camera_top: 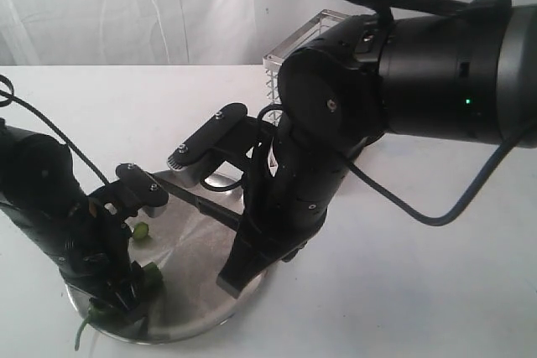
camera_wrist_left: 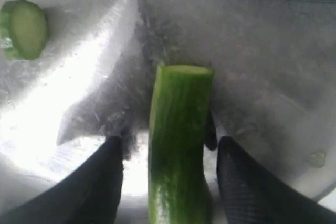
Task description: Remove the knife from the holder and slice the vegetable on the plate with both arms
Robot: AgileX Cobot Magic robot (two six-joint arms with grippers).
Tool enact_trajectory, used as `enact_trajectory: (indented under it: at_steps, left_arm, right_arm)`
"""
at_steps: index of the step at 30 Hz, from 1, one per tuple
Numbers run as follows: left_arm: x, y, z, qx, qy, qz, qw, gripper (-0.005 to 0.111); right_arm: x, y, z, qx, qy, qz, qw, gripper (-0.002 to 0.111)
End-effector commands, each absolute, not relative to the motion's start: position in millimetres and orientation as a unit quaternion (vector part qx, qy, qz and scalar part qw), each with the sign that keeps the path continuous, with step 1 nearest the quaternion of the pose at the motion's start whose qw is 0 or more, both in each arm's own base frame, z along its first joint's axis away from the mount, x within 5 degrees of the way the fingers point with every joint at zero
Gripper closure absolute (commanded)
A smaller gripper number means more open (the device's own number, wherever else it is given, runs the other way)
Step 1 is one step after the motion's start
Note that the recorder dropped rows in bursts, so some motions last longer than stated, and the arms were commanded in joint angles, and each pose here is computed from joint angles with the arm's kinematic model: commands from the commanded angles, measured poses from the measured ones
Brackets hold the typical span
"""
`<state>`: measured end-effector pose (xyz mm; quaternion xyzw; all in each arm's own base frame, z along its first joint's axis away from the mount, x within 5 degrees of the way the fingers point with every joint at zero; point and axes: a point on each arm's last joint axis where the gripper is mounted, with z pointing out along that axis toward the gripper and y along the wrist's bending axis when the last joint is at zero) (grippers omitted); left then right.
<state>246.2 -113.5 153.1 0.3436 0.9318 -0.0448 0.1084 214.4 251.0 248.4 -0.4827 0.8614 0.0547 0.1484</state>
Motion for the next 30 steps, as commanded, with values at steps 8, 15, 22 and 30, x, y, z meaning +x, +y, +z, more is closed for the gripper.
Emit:
enact_trajectory:
  at_steps: [8, 15, 22, 30]
  left_arm:
    - [253, -120, 159, 0.276, 0.954, -0.059, 0.102, 0.101]
    - [261, -123, 163, 0.217, 0.967, -0.068, 0.114, 0.087]
    - [261, -123, 150, 0.17, 0.979, -0.067, 0.084, 0.074]
    - [266, -126, 176, 0.184, 0.975, -0.074, 0.104, 0.046]
  right_arm:
    - [214, 250, 251, -0.474, 0.865, 0.054, 0.157, 0.108]
    - [214, 249, 251, -0.475, 0.865, 0.052, 0.156, 0.108]
    - [214, 249, 251, -0.475, 0.864, 0.051, 0.156, 0.108]
    - [213, 248, 253, -0.475, 0.865, 0.051, 0.155, 0.108]
